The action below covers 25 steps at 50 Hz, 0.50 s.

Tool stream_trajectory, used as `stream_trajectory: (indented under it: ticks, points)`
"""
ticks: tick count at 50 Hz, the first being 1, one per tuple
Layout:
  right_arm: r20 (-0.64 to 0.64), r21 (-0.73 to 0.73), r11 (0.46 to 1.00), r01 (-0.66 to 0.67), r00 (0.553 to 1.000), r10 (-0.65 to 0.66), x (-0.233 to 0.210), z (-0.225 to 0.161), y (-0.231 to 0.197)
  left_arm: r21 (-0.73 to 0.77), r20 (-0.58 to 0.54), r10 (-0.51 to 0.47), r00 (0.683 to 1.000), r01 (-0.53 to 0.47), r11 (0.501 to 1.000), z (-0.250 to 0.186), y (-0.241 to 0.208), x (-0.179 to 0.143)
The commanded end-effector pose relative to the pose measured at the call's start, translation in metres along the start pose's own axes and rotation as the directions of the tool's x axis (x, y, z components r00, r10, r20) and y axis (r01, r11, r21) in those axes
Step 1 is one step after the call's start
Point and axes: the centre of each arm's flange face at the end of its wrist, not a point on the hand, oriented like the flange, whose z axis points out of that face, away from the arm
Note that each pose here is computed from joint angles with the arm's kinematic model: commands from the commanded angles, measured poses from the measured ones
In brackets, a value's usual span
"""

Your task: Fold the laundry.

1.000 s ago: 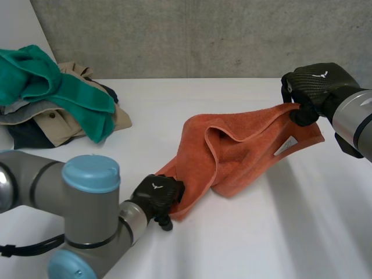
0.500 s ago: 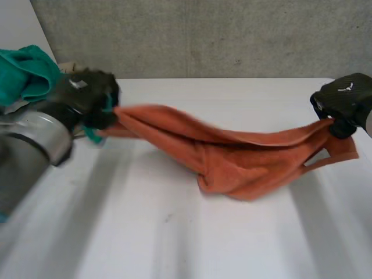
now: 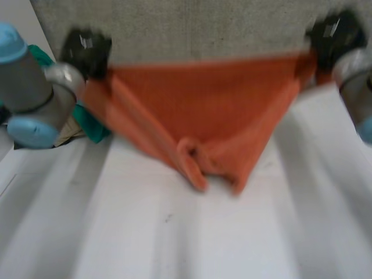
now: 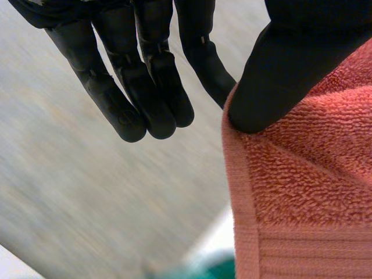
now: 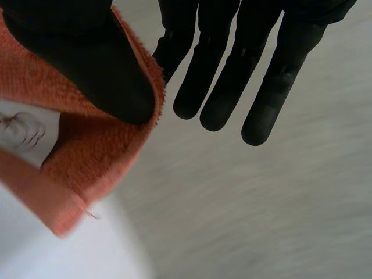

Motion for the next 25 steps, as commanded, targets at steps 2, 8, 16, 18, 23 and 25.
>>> stream_trajectory:
  ticks: [2,8,16,18,23,25]
  points:
    - [-0.352,0.423,0.900,-0.104,0.896,0.269,0.077,0.032,-0.081,0.462,0.199,-0.103,0.975,0.000,0.887,0.013,-0.132,-0.059]
    - [-0.299,0.421,0.899,-0.118,0.918,0.260,0.067,0.026,-0.082,0.416,0.159,-0.100,0.982,0.026,0.909,0.000,-0.121,-0.052]
    - [-0.203,0.242,0.957,-0.162,0.956,0.213,0.031,0.014,-0.023,0.191,0.065,-0.106,0.992,0.091,0.977,-0.026,-0.046,-0.015]
    - [-0.163,0.198,0.965,-0.169,0.966,0.203,0.018,0.009,-0.007,0.139,0.047,-0.110,0.993,0.103,0.985,-0.034,-0.028,-0.005]
    - [0.005,0.039,0.981,-0.190,0.982,0.190,-0.030,-0.016,0.049,-0.020,-0.017,-0.128,0.992,0.128,0.992,-0.062,0.035,0.031]
    - [0.054,-0.009,0.981,-0.194,0.979,0.195,-0.045,-0.024,0.066,-0.061,-0.038,-0.133,0.990,0.130,0.990,-0.070,0.053,0.042]
